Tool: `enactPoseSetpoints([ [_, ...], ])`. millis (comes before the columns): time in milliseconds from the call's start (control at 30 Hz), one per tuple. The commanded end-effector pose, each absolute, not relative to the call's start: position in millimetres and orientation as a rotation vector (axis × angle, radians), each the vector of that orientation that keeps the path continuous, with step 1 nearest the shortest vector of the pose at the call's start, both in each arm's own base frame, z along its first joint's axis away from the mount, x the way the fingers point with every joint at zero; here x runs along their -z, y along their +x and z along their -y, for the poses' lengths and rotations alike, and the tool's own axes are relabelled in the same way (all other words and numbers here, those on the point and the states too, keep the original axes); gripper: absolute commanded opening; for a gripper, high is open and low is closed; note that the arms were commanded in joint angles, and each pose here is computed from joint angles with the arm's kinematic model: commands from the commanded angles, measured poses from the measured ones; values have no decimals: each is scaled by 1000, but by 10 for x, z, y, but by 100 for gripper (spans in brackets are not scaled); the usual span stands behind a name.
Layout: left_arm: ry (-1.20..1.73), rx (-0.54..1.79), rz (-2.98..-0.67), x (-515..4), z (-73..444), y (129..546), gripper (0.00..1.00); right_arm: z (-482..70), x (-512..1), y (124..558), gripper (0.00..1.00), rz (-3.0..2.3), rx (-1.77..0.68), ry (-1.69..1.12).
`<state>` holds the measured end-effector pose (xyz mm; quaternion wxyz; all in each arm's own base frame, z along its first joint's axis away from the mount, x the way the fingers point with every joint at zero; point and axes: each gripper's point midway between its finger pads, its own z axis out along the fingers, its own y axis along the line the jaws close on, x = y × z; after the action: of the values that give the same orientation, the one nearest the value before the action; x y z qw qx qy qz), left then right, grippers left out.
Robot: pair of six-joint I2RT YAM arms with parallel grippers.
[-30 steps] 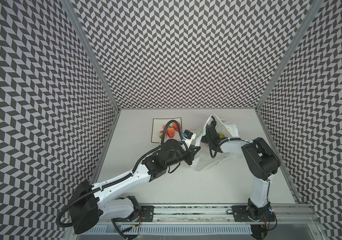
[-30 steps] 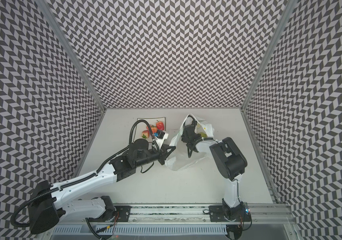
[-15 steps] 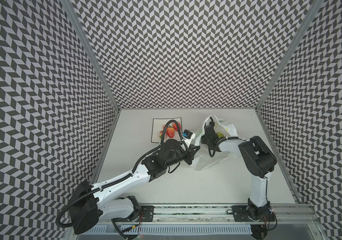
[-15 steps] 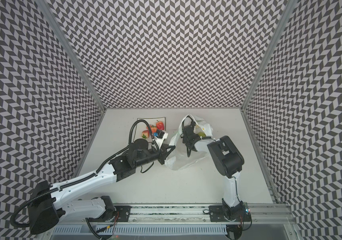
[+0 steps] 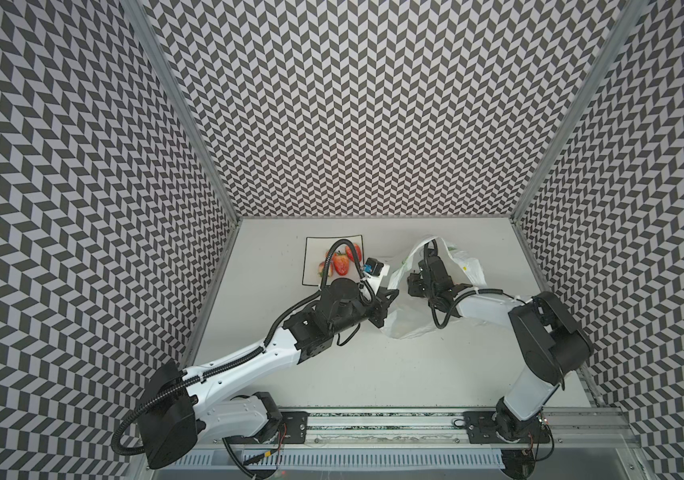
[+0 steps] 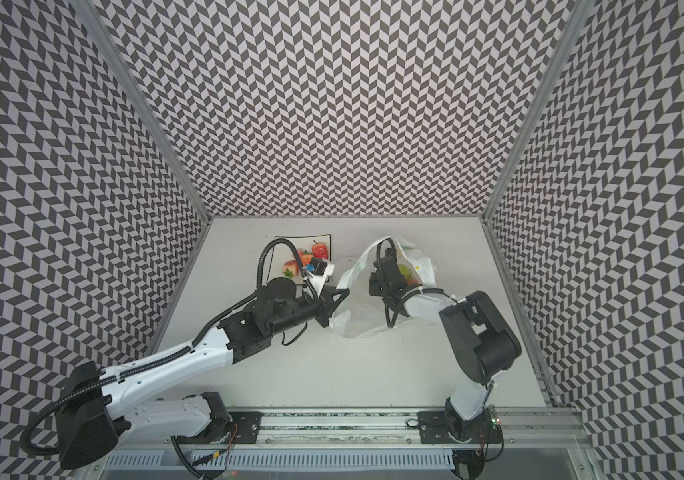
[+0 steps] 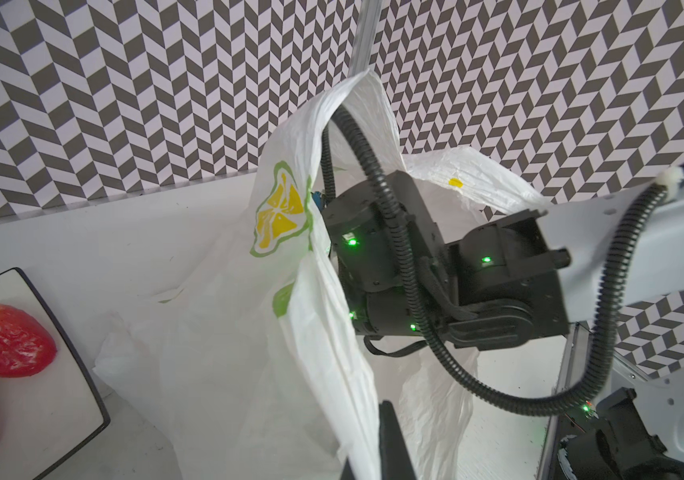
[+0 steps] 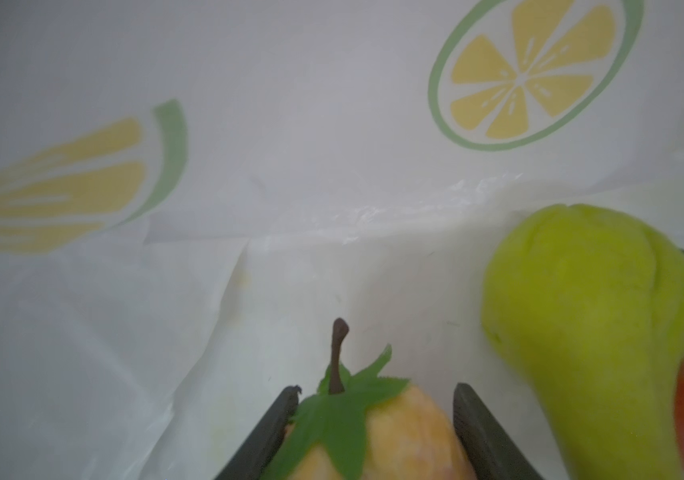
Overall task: Take the fake fruits out of the plastic bag
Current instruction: 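Close the right gripper on the yellow pear with green leaves, then lift the pear out and carry it toward the plate while the left releases the bag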
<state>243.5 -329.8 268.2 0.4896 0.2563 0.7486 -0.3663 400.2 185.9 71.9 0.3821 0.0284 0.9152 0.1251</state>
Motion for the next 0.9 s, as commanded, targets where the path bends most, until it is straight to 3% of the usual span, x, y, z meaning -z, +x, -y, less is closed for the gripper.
enactPoseSetpoints([
  [0, 569, 915, -1745, -2989, 3303, 2504, 0, -2092, -878, 3767, 36, -2319, -498, -28],
  [333, 554, 899, -1760, -2969, 3320, 2620, 0, -2222, -1198, 3029, 35, -2318, -744, -186],
  [867, 530, 886, -1815, -2841, 3342, 2701, 0, -1941, -2246, 2506, 35, -2073, -859, -194],
])
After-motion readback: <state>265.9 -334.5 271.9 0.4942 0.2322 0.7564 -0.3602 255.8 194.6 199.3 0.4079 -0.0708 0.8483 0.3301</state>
